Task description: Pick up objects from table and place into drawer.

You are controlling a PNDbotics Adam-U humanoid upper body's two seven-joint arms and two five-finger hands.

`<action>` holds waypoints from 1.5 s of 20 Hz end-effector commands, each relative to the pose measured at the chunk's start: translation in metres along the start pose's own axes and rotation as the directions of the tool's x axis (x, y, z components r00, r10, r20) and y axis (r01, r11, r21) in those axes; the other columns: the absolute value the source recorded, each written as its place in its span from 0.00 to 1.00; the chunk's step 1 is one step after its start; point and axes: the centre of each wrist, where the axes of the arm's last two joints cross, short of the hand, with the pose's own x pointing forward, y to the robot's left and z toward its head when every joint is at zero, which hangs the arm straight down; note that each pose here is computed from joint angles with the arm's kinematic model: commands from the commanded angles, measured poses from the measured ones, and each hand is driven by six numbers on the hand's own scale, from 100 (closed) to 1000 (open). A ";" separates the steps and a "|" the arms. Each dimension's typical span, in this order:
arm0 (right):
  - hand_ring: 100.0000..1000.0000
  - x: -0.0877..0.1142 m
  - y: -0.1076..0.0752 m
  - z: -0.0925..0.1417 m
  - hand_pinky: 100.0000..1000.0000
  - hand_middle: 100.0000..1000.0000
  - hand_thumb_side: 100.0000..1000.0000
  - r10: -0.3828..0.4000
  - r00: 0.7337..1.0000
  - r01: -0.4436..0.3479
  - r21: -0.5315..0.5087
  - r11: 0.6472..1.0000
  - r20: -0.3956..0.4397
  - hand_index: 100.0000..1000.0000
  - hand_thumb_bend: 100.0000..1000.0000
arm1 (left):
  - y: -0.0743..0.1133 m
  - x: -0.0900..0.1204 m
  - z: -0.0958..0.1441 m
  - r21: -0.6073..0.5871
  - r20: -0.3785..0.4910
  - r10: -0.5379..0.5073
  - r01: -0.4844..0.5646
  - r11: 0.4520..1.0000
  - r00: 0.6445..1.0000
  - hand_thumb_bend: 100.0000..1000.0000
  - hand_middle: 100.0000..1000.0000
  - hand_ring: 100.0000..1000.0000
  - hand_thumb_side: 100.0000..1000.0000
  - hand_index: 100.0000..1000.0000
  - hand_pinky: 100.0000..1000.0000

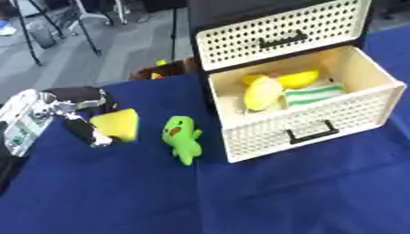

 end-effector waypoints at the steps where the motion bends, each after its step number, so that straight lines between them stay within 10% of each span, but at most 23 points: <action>1: 0.49 0.003 -0.004 -0.007 0.39 0.43 0.98 0.001 1.000 -0.001 -0.003 1.000 0.013 0.69 0.00 | 0.035 0.001 0.021 0.081 0.020 -0.017 0.015 0.997 1.000 0.21 0.51 0.55 0.43 0.69 0.40; 13: 0.49 0.004 -0.003 -0.009 0.39 0.43 0.98 -0.011 1.000 0.011 -0.014 1.000 0.006 0.69 0.00 | 0.097 0.063 0.035 0.254 0.298 0.198 -0.278 0.926 0.934 0.11 0.48 0.51 0.48 0.68 0.33; 30: 0.49 0.006 0.002 -0.016 0.39 0.43 0.98 -0.036 0.999 0.036 -0.034 0.999 0.010 0.69 0.00 | 0.125 0.108 0.018 0.287 0.541 0.439 -0.648 0.706 0.718 0.12 0.45 0.48 0.57 0.67 0.28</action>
